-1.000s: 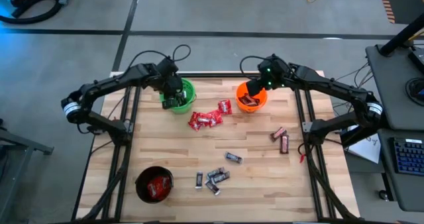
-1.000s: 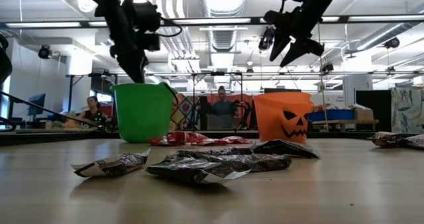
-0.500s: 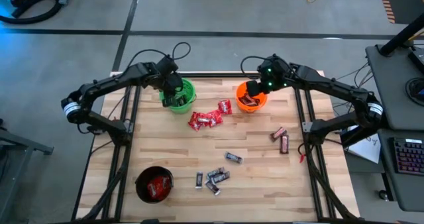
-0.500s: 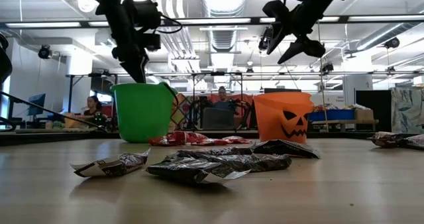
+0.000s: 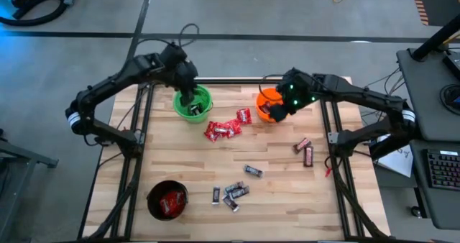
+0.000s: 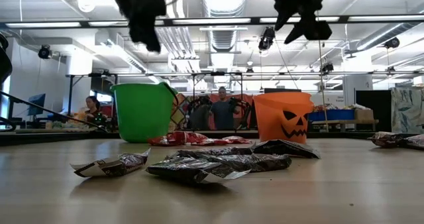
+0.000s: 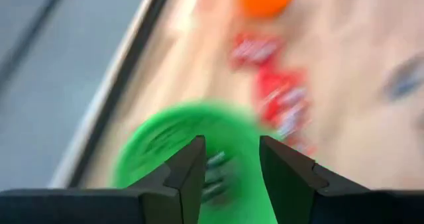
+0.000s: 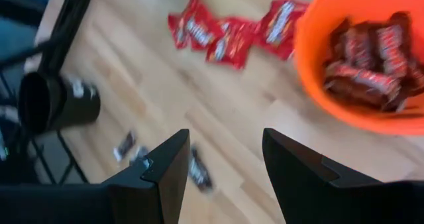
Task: Sort candy
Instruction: Put the black chocolate into the green bucket
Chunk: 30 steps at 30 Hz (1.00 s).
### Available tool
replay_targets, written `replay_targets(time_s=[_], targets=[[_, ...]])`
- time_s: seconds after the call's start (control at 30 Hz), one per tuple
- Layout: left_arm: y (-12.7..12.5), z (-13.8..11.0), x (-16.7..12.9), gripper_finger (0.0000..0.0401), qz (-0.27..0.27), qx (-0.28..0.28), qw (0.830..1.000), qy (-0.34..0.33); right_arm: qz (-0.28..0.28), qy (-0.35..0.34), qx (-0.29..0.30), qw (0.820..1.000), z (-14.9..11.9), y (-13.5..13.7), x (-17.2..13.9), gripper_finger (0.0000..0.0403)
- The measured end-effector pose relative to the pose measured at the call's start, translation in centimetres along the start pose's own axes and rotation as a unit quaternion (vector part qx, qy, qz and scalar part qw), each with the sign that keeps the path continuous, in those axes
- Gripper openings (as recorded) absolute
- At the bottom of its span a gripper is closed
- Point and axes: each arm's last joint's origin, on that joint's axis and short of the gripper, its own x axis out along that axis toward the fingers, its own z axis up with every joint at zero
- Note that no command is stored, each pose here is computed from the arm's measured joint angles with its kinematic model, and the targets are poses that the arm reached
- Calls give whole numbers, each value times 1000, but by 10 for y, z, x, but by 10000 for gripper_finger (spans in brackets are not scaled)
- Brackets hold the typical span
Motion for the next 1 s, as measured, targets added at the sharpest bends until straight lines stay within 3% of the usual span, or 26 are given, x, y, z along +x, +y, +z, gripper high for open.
replay_targets(time_s=[0.1,0.2,0.43,0.57,0.8,1.0], targets=[[-9,10,-17,125,-94,-42,993,-62,8,20,-46,999,-15,17,5,183],[-27,12,-31,125,-134,-55,985,-95,0,32,-108,994,-36,34,12,183],[-83,-2,-64,125,-94,-43,985,-141,-29,18,-223,974,-89,71,18,183],[-110,-11,-73,125,-102,-63,976,-180,-40,5,-250,967,-110,80,23,183],[-151,-26,-66,125,-132,-91,963,-218,-10,-20,-278,960,-136,94,45,183],[-178,-34,-53,125,-148,-103,957,-226,-43,-1,-313,949,-156,93,89,183]])
